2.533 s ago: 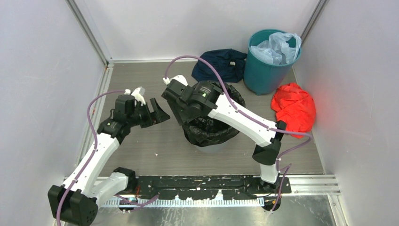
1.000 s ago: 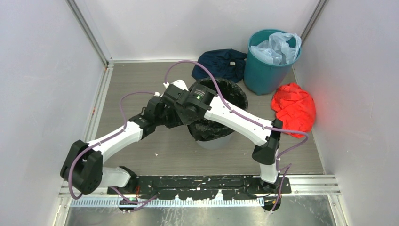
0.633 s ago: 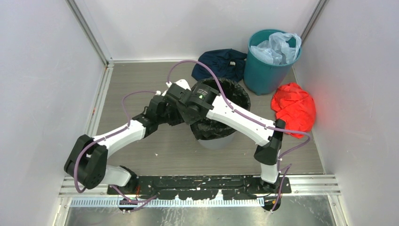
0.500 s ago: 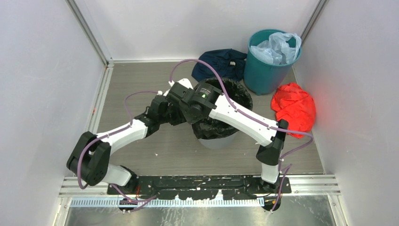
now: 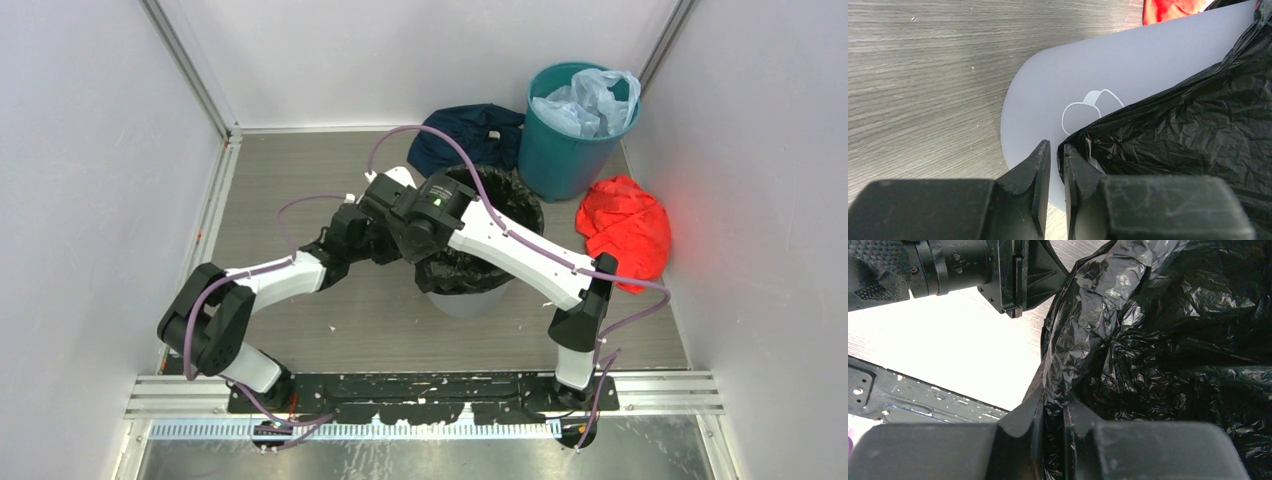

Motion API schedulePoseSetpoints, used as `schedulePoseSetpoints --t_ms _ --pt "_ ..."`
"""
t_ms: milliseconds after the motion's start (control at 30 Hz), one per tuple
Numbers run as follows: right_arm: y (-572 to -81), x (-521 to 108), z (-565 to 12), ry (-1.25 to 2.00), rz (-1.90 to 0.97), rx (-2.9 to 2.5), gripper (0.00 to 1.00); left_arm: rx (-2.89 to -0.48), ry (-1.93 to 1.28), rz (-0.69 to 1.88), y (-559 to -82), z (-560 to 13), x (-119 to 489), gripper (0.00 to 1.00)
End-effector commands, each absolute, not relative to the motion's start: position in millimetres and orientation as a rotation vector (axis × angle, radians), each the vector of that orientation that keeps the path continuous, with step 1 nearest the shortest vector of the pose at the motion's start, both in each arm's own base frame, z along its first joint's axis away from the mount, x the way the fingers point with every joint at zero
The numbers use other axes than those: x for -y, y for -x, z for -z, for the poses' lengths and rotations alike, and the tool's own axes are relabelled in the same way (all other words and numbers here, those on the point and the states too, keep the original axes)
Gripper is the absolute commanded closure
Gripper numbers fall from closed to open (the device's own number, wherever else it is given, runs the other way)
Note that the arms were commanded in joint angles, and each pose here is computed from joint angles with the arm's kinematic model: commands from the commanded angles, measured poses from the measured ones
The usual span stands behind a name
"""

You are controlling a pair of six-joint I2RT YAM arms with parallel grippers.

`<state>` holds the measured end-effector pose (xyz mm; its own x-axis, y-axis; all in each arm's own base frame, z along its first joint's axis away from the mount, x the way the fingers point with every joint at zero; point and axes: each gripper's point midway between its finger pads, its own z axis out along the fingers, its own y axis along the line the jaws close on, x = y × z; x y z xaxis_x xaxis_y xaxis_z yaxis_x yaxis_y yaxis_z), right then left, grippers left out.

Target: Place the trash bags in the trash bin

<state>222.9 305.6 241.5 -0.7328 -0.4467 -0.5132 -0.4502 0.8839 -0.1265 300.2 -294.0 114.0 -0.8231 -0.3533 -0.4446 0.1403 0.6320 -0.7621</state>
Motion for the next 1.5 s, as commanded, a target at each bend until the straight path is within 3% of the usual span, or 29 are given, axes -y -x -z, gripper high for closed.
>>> schedulePoseSetpoints --t_ms 0,433,1033,1467 --pt "-223.8 -296.8 -263.2 0.619 -0.051 -2.46 0.95 -2.169 0.136 1.208 -310.0 -140.2 306.1 0.83" --pt "-224.6 -293.7 -254.4 0.619 -0.034 -2.482 0.96 -2.201 0.103 1.133 -287.6 -156.9 284.5 0.77" --pt "-224.8 -295.6 -254.3 0.61 -0.04 -2.485 0.98 -2.235 0.098 1.098 -270.3 -152.1 271.4 0.77" --pt "-225.6 -300.4 -252.7 0.615 -0.053 -2.484 0.99 -2.218 0.057 1.117 -258.0 -174.5 276.4 0.67"
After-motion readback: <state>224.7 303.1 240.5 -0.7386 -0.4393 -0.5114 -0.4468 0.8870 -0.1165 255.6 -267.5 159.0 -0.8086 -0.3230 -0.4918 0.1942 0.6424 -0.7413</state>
